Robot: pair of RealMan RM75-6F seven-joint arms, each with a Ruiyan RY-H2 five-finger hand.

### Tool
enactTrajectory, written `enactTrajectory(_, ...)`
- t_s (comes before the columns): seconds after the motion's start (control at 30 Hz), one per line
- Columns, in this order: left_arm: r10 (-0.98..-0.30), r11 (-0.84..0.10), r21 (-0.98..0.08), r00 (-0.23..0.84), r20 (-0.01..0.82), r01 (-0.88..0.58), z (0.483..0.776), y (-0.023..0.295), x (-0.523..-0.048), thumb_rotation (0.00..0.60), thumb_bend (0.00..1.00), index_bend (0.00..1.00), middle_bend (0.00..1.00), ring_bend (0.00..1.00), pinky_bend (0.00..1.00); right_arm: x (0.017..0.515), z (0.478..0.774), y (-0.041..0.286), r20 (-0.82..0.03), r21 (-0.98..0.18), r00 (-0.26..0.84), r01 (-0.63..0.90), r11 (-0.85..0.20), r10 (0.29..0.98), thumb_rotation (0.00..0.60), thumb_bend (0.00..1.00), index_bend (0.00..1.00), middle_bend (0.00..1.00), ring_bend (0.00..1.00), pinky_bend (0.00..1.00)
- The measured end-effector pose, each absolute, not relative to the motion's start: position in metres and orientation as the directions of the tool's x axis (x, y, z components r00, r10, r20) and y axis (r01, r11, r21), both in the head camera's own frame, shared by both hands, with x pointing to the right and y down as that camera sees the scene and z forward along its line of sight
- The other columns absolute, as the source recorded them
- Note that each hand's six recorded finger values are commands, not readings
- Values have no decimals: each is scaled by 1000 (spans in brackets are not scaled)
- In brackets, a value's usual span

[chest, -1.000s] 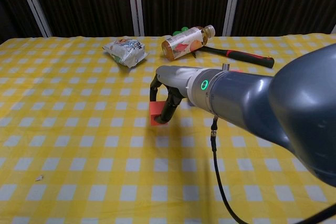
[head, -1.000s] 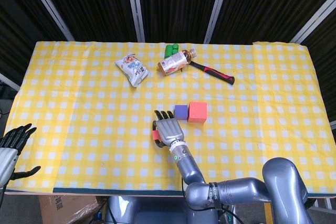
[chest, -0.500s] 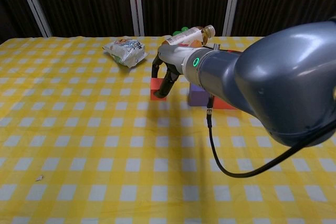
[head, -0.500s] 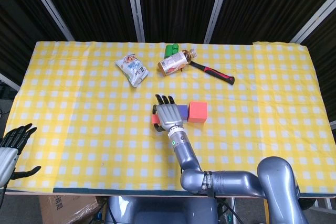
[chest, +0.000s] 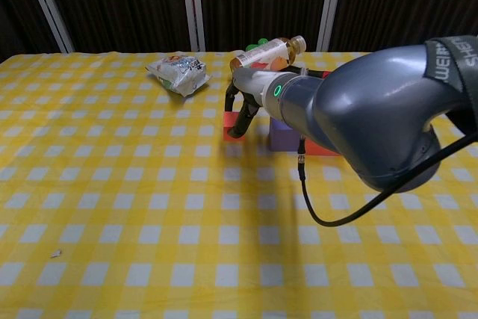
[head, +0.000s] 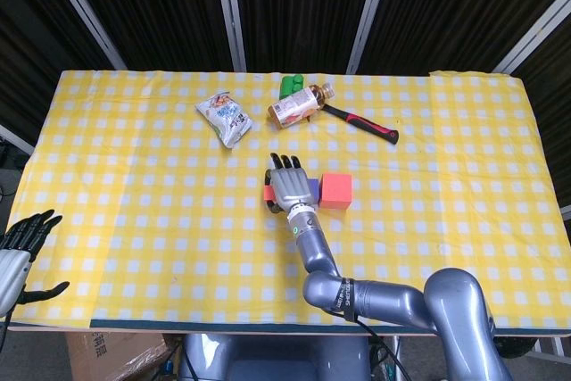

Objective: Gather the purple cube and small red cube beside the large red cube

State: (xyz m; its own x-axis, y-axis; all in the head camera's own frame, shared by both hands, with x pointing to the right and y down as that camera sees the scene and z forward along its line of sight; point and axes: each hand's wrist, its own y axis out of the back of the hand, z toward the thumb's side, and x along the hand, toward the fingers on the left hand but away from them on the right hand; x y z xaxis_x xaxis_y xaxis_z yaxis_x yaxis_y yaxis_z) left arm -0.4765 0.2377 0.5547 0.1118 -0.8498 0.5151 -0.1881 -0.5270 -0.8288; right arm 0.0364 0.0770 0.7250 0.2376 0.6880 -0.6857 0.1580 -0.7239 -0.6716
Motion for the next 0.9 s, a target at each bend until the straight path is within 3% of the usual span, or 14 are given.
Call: enactTrajectory(0.9,-840,-543,-818,113,531,-189,556,239,-476,600,80,0,0,0,17,55,740,75,-701,-680,195,107,-726,686,600,431,479,42,0,0)
